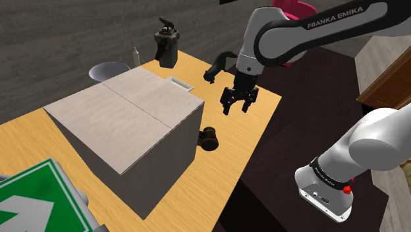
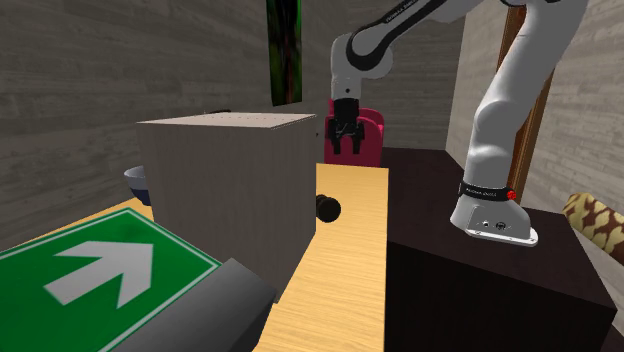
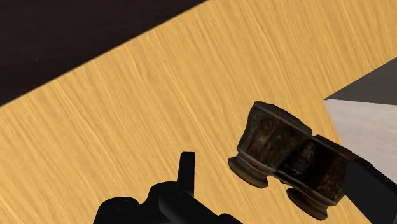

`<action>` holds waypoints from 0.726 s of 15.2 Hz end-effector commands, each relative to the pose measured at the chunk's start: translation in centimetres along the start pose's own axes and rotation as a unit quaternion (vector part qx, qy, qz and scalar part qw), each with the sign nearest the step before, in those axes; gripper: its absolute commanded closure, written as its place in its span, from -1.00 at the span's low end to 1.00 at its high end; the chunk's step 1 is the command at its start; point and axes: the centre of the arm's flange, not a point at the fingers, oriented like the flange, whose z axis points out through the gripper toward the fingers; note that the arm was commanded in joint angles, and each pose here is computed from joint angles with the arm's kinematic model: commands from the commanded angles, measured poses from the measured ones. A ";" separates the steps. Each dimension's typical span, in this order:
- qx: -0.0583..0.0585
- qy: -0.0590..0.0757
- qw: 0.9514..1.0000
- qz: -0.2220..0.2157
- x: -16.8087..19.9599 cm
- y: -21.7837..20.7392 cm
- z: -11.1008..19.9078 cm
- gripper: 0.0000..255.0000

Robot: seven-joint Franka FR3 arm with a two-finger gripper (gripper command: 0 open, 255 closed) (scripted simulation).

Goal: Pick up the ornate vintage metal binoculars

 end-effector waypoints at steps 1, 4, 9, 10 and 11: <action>0.005 0.004 1.000 0.017 1.0 -1.3 1.4 -1.00; 0.012 0.008 0.999 0.041 3.1 -3.5 3.8 -1.00; 0.024 0.015 0.996 0.080 6.7 -6.9 7.6 -1.00; 0.026 0.016 0.996 0.088 7.5 -7.5 8.3 -1.00; 0.029 0.018 0.995 0.096 8.3 -8.2 9.0 -1.00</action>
